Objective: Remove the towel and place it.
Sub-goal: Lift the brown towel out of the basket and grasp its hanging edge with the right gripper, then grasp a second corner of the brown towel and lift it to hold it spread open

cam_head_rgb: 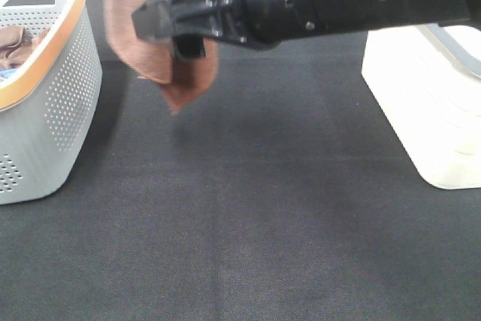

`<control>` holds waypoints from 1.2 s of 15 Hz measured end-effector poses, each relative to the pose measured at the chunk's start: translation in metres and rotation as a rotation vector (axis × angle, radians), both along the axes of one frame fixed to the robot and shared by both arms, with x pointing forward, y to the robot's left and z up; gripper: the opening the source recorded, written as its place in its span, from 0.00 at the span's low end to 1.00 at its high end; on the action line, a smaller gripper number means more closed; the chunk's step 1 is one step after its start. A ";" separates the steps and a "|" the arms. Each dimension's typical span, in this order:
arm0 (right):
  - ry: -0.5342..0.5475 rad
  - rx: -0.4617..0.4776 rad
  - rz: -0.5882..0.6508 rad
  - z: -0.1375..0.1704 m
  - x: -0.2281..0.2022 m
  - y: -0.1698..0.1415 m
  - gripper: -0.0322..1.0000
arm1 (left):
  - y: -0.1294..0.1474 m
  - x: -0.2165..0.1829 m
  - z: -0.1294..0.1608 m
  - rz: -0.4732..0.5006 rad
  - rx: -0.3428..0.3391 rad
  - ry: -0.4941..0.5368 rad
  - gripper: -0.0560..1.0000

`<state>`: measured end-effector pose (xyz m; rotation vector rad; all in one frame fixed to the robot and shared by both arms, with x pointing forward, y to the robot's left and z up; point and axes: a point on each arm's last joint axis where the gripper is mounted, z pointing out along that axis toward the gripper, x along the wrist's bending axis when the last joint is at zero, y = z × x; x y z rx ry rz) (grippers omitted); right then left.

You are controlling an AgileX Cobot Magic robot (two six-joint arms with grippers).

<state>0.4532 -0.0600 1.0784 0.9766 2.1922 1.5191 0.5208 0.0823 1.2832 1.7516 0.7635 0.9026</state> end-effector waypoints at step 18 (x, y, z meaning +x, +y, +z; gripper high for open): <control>-0.293 -0.096 -0.089 -0.043 0.008 0.062 0.68 | -0.007 -0.004 0.000 -0.058 -0.103 0.059 0.06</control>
